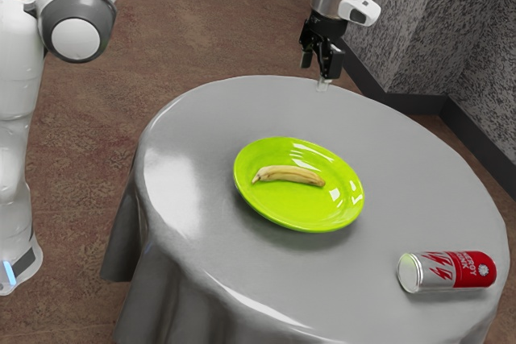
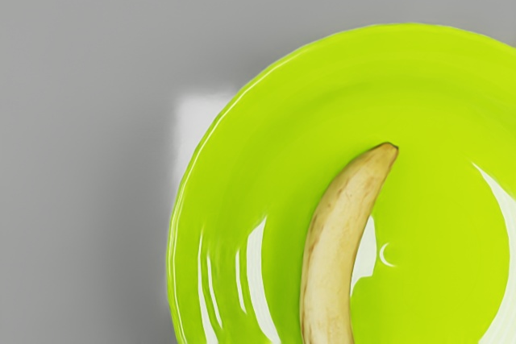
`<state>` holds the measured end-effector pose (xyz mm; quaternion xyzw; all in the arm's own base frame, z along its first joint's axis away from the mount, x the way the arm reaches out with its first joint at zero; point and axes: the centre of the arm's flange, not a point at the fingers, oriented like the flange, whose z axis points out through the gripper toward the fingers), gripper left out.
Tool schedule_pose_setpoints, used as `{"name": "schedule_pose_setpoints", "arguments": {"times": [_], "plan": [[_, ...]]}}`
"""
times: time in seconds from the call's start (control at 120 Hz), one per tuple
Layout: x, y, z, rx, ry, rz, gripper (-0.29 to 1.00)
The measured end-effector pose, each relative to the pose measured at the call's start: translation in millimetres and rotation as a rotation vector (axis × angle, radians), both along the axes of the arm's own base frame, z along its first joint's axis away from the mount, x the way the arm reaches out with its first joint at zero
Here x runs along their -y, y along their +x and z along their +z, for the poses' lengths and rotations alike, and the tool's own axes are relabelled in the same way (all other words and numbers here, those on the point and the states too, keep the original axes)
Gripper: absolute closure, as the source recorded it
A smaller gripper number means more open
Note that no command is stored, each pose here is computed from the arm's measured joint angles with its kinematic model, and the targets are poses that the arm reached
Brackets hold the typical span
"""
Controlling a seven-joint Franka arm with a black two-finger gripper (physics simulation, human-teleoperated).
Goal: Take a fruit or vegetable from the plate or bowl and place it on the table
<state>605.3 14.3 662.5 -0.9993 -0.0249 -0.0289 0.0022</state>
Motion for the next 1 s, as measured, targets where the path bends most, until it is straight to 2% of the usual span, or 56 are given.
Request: {"name": "schedule_pose_setpoints", "arguments": {"times": [0.45, 0.683, 0.858, 1.0], "plan": [[0, -3, 3, 0.001, 0.015, 0.009, 0.0], [12, -8, -17, -0.096, 0.002, -0.011, 0.0], [17, -10, -57, -0.181, -0.024, -0.024, 0.0], [17, -19, -86, -0.198, -0.042, -0.035, 0.0]]}}
